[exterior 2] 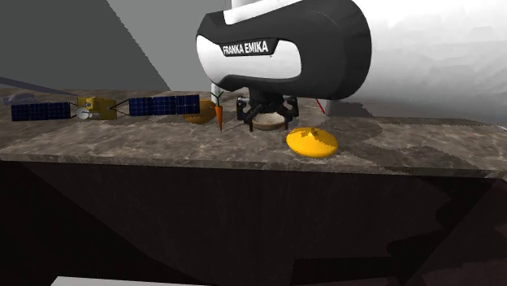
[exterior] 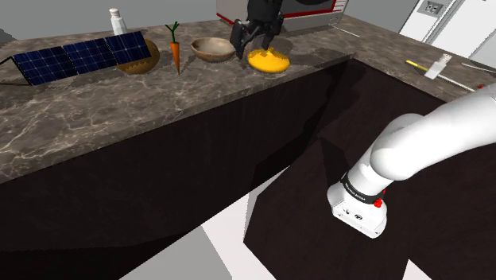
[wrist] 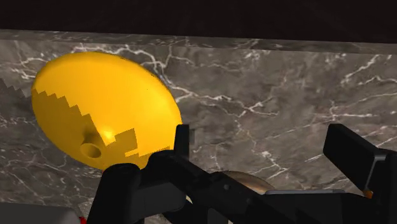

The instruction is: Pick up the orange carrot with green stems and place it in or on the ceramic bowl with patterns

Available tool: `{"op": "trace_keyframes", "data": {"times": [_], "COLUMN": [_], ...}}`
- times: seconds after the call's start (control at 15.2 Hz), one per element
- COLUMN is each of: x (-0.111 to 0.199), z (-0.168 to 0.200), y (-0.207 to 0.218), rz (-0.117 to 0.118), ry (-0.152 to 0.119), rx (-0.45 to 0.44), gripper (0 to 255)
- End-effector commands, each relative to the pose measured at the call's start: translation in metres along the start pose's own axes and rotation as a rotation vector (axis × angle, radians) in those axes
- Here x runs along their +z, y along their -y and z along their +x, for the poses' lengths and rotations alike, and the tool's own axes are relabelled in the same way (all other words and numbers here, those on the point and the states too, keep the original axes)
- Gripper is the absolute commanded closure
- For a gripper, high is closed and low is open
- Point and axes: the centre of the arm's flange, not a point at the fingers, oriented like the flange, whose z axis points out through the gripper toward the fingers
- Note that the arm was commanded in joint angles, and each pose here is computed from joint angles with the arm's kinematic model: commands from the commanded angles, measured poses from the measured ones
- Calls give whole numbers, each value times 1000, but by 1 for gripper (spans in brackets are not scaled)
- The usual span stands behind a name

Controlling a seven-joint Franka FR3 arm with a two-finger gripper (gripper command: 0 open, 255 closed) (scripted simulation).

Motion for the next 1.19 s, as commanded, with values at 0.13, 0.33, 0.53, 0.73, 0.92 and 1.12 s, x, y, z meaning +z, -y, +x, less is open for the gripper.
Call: {"op": "trace_keyframes", "data": {"times": [0.13, 0.33, 0.53, 0.73, 0.92, 1.12], "x": [-2, -5, -8, -11, -15, 1], "z": [23, 40, 58, 76, 94, 97], "y": [48, 82, 115, 149, 181, 180], "rz": [-12, -23, -33, -44, -54, -54], "ry": [-50, -88, -125, -162, -199, -199], "rx": [20, 34, 48, 61, 75, 75], "gripper": [0, 0, 0, 0, 0, 0]}}
